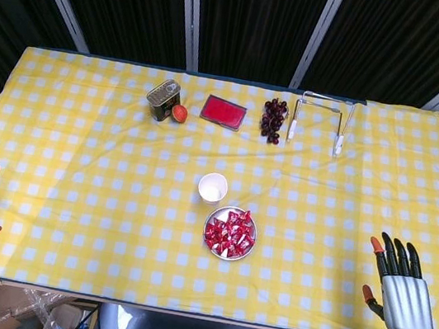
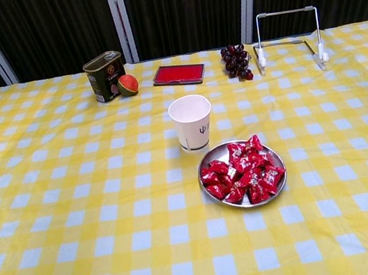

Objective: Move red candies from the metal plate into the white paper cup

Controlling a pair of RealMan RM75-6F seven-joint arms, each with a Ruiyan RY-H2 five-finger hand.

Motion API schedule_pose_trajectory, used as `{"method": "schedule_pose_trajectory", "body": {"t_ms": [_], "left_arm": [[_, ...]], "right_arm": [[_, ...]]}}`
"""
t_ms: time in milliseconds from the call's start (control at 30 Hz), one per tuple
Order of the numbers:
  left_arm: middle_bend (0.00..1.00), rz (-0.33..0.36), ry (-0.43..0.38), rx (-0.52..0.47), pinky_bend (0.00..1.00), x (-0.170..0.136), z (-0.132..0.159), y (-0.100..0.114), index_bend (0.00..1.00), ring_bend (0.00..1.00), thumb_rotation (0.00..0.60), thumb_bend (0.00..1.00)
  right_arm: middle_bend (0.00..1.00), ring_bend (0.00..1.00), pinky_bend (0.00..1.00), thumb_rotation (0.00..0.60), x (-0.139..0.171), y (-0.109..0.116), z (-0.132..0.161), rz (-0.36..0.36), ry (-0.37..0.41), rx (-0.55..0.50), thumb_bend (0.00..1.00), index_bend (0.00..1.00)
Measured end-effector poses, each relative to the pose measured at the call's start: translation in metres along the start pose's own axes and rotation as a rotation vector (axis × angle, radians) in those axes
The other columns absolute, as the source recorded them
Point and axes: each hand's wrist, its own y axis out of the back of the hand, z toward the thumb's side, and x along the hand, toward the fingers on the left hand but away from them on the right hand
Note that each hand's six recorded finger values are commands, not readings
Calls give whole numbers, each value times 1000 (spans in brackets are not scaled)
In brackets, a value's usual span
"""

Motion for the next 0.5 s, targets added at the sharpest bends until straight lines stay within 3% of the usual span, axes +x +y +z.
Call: {"method": "schedule_pose_trajectory", "body": {"t_ms": [167,233,300,400,467,500], "left_arm": [[0,-2,-4,3,0,0,1,-1,0,0,600,10],[0,-2,-6,2,0,0,2,0,0,0,600,10],[0,-5,-5,2,0,-1,1,-1,0,0,600,10],[0,-11,-2,-10,0,0,1,-1,0,0,600,10],[0,-18,-1,-16,0,1,1,-2,0,0,600,10],[0,-22,-3,-18,0,1,2,-3,0,0,600,10]], "right_arm": [[0,0,0,600,-1,1,3,2,7,-18,348,0],[1,10,44,600,-2,2,6,0,13,-27,348,0],[44,87,196,600,-4,4,10,-1,21,-43,348,0],[323,410,576,600,-11,10,19,-11,38,-70,347,0],[511,601,754,600,-18,15,27,-23,51,-83,347,0],[560,650,799,600,-24,18,33,-28,60,-96,347,0]]}}
